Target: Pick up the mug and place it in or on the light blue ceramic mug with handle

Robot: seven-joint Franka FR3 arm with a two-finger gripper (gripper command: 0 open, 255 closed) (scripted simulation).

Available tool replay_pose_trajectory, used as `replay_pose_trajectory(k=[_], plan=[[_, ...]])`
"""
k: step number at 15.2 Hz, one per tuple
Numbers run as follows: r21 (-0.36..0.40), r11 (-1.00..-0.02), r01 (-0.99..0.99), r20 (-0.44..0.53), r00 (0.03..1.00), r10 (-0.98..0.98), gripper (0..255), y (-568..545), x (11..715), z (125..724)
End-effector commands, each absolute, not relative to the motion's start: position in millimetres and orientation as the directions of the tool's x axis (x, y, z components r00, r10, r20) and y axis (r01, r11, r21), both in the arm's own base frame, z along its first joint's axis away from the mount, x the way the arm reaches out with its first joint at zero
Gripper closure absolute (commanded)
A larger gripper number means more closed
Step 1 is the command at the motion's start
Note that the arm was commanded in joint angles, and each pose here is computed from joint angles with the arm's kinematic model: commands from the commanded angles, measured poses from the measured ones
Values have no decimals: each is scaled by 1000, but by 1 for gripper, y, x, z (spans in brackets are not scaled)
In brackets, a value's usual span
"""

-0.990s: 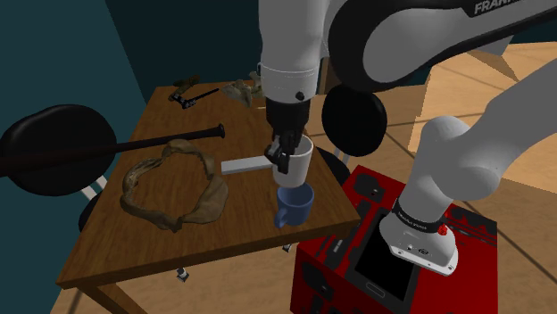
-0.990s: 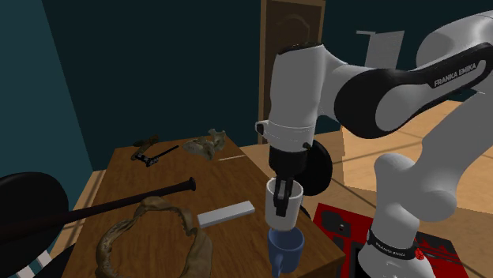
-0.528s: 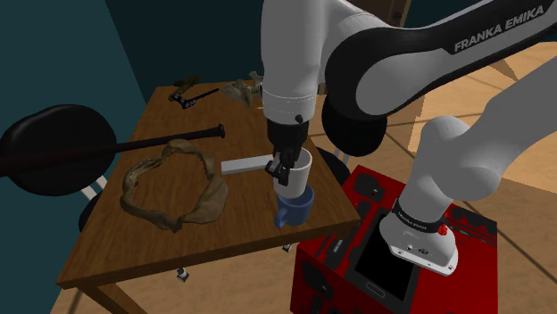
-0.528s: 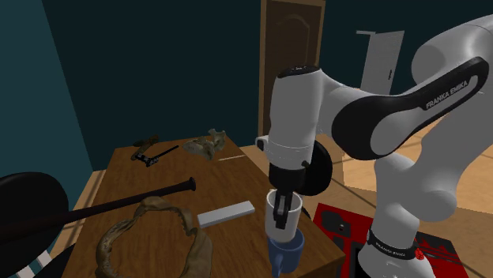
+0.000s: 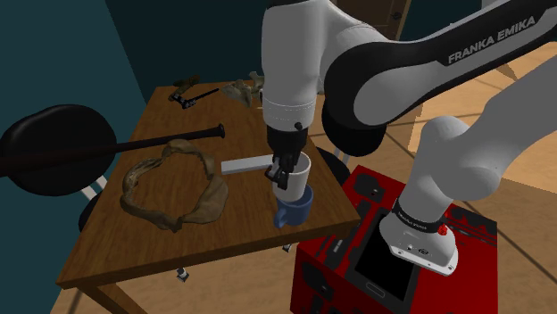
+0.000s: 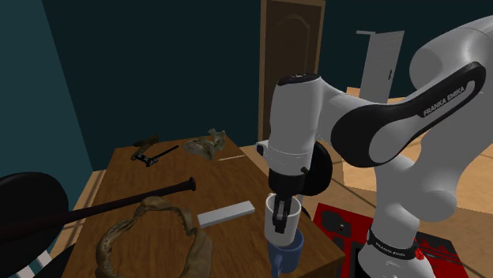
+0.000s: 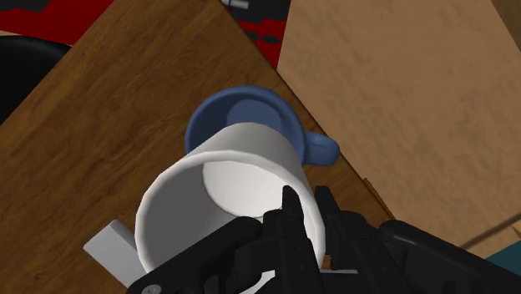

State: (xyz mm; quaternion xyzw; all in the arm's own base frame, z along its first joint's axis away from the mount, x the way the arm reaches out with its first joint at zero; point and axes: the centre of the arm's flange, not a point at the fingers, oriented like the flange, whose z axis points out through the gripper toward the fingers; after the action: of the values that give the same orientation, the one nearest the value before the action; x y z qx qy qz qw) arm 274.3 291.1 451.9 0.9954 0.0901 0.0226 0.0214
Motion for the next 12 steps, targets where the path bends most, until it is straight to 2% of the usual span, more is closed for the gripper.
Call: replay_pose_trajectory(k=[1,2,7,12], plan=[[49,-983,178,36,983,180,255,290,274,450],[49,-983,178,36,983,180,0,290,275,450],[49,-983,178,36,983,180,0,290,274,450],[49,-983,178,36,983,180,0,292,272,500]])
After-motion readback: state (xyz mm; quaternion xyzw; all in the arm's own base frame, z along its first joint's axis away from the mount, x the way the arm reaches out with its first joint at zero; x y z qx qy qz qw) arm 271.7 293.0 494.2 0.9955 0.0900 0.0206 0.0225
